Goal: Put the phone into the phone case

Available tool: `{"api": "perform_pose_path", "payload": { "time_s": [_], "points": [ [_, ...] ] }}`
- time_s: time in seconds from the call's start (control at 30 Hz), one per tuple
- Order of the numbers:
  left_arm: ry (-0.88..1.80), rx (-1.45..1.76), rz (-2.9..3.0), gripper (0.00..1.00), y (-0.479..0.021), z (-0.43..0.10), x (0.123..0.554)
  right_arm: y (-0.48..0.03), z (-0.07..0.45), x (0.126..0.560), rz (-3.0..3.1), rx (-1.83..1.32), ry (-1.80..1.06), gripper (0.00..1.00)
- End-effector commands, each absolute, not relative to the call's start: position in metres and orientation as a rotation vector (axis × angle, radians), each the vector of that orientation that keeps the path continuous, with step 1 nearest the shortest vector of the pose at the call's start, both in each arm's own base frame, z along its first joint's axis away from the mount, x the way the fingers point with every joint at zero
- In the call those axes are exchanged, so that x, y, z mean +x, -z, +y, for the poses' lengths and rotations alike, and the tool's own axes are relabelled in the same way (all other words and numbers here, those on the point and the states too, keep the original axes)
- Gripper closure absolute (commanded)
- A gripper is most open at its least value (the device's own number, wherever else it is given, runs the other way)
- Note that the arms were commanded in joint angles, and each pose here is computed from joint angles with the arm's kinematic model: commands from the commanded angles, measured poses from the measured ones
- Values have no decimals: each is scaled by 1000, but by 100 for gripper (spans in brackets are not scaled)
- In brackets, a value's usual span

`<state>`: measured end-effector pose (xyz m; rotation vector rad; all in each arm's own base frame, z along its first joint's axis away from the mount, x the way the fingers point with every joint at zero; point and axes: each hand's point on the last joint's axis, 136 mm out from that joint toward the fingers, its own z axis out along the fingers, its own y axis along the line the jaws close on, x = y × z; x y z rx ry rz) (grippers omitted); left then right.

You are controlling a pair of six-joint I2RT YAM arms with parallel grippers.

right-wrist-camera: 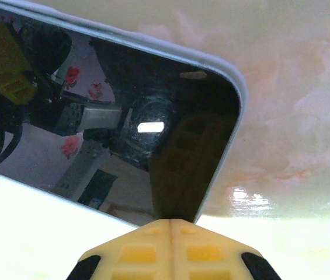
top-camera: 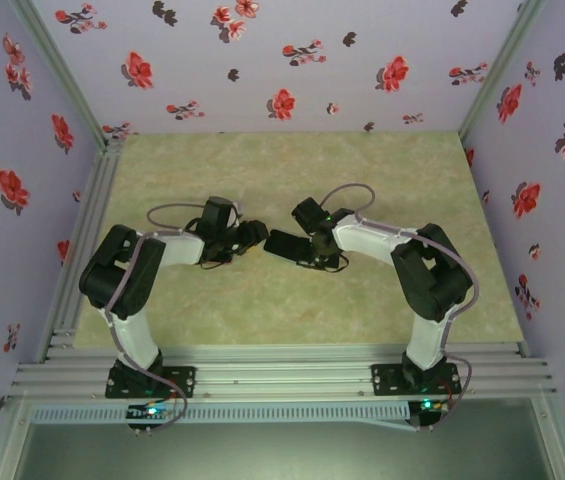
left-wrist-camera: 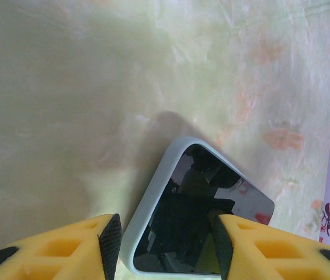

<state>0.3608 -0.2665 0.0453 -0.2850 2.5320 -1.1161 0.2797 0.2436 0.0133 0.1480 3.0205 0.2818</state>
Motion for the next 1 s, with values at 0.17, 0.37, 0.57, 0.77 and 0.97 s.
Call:
{"api": "perform_pose_path", "payload": {
  "time_s": [0.17, 0.37, 0.57, 0.77, 0.97],
  "points": [
    [1083, -263, 2534, 50, -50, -263, 358, 111, 224, 209, 3307, 169, -149, 100],
    [1067, -260, 2541, 50, -48, -262, 358, 113, 227, 210, 3319, 177, -176, 100],
    [1061, -256, 2544, 50, -49, -262, 359, 115, 231, 214, 3325, 198, -220, 100],
    [1051, -242, 2545, 50, -53, -262, 358, 114, 231, 215, 3324, 207, -231, 100],
    [1059, -233, 2529, 50, -60, -263, 358, 106, 231, 216, 3296, 207, -246, 100]
  ]
}}
